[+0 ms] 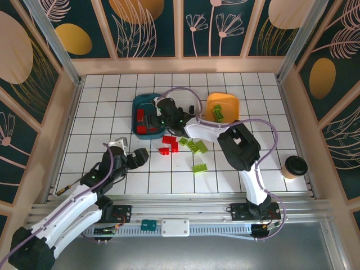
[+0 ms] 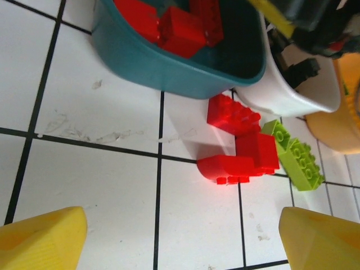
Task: Sort the legos into containers by color
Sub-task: Place the lego in the container, then pick up the lego from the center of the table.
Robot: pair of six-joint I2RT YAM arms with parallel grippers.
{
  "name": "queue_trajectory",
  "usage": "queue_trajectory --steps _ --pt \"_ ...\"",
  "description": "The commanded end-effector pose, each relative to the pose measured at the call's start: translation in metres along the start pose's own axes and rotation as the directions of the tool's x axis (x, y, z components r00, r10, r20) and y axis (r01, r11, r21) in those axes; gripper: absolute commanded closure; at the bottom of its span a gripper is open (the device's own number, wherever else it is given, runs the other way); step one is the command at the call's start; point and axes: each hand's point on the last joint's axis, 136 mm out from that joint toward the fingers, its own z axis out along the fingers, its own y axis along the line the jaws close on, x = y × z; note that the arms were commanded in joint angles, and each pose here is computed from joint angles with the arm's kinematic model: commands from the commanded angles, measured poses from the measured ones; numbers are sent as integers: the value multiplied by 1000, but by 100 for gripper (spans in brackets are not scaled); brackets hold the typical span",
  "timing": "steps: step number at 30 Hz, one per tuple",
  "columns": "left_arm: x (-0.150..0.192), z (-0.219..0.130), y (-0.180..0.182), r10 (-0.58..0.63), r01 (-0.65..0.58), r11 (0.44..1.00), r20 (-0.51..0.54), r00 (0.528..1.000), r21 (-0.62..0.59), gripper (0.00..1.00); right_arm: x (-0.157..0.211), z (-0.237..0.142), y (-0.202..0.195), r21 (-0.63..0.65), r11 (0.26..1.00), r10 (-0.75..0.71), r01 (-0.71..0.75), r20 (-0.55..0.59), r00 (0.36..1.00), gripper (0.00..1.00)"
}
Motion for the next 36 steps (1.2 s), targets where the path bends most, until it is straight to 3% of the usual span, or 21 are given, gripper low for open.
queue_trajectory --steps 1,7,11,19,29,36 --pt "0 6 -22 35 -35 997 -5 999 66 13 -43 -47 9 -22 999 31 -28 160 987 26" --pt "11 28 -43 136 -134 990 -31 990 43 16 -16 -107 -6 -20 997 78 -75 215 973 26" --pt "20 47 -53 217 -218 976 -47 975 -6 23 13 -137 -19 -1 995 97 -99 206 974 26" --pt "25 80 -65 336 -339 939 -51 941 -64 19 53 -188 -47 54 988 133 -148 215 968 25" --pt "35 107 -52 361 -371 919 -91 928 -131 20 75 -220 -64 92 981 146 -172 234 961 25" --pt "37 119 -46 360 -373 913 -102 927 -167 30 75 -231 -67 101 980 144 -174 255 956 25"
